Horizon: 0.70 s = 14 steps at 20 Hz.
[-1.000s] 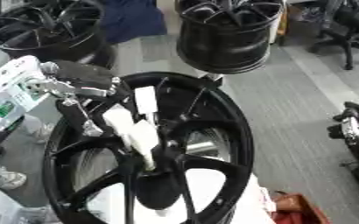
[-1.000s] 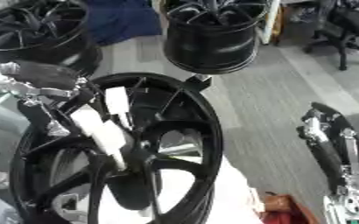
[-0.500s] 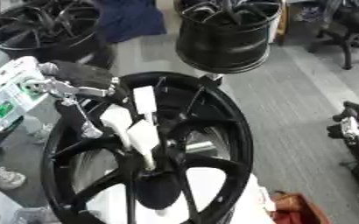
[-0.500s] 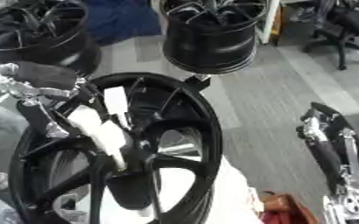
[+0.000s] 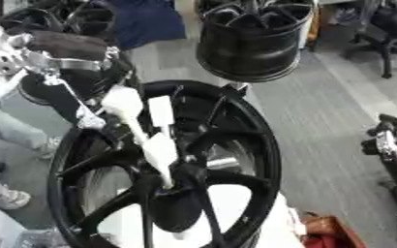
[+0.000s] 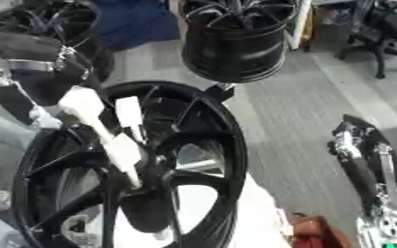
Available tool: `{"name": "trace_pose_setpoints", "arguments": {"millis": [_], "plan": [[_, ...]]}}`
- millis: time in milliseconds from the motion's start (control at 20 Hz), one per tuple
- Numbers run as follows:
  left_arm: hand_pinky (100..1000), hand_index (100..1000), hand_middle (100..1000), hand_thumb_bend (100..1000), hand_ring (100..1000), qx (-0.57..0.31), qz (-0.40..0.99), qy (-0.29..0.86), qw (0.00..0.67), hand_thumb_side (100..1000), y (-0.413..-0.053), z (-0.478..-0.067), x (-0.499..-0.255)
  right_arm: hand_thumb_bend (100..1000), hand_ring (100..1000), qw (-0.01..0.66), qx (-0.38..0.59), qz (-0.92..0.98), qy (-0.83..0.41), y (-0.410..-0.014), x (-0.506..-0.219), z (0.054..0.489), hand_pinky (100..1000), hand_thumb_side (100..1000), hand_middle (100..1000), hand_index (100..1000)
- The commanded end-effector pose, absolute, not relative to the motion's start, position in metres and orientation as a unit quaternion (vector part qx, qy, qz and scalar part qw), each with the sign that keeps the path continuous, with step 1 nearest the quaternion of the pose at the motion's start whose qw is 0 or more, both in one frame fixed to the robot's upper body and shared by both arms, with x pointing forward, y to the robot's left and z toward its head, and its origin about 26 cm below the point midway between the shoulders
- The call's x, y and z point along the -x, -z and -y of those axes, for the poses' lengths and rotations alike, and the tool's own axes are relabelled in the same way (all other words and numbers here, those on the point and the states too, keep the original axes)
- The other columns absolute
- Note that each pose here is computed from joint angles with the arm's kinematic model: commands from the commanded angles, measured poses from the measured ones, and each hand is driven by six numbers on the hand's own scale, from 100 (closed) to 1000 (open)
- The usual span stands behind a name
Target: Pull the pin out of the wheel hub.
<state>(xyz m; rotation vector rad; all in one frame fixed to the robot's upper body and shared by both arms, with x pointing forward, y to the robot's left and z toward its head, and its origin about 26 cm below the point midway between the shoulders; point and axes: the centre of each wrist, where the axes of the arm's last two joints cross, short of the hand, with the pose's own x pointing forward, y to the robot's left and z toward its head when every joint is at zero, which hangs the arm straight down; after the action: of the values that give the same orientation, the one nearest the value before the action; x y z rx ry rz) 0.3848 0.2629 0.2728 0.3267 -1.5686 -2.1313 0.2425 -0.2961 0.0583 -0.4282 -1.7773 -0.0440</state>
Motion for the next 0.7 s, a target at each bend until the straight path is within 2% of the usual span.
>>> {"name": "trace_pose_setpoints", "arguments": {"millis": [50,250,350,400,500,550,600,700], "plan": [[692,601,441,100,452,-0.146,0.511,0.815,0.231,204,-0.296,-0.314,-0.375,100,567,0.602,0.195,0.775,0.018,-0.064,-0.242,0.301,580,570,581,804],[674,622,454,100,460,-0.183,0.499,0.76,0.375,209,-0.278,-0.392,-0.365,100,567,0.602,0.198,0.773,0.023,-0.063,-0.242,0.302,581,571,582,804],[673,677,508,100,476,-0.201,0.488,0.72,0.45,211,-0.257,-0.43,-0.359,100,567,0.602,0.2,0.773,0.025,-0.063,-0.241,0.302,581,569,582,804],[674,728,564,116,491,-0.213,0.478,0.702,0.483,212,-0.245,-0.446,-0.355,100,567,0.602,0.201,0.773,0.025,-0.063,-0.241,0.302,581,569,582,804],[680,823,669,241,508,-0.238,0.437,0.668,0.553,216,-0.215,-0.478,-0.348,100,567,0.601,0.201,0.773,0.027,-0.063,-0.241,0.302,581,567,582,804],[680,857,725,295,514,-0.252,0.417,0.652,0.581,285,-0.201,-0.492,-0.344,100,567,0.601,0.201,0.773,0.027,-0.063,-0.241,0.302,581,567,582,805],[675,890,784,328,517,-0.265,0.401,0.636,0.603,416,-0.188,-0.502,-0.34,100,567,0.601,0.201,0.773,0.027,-0.063,-0.241,0.302,581,566,582,805],[670,917,846,386,527,-0.293,0.381,0.598,0.642,593,-0.164,-0.521,-0.333,100,566,0.601,0.201,0.773,0.028,-0.063,-0.241,0.302,581,564,582,805]]}}
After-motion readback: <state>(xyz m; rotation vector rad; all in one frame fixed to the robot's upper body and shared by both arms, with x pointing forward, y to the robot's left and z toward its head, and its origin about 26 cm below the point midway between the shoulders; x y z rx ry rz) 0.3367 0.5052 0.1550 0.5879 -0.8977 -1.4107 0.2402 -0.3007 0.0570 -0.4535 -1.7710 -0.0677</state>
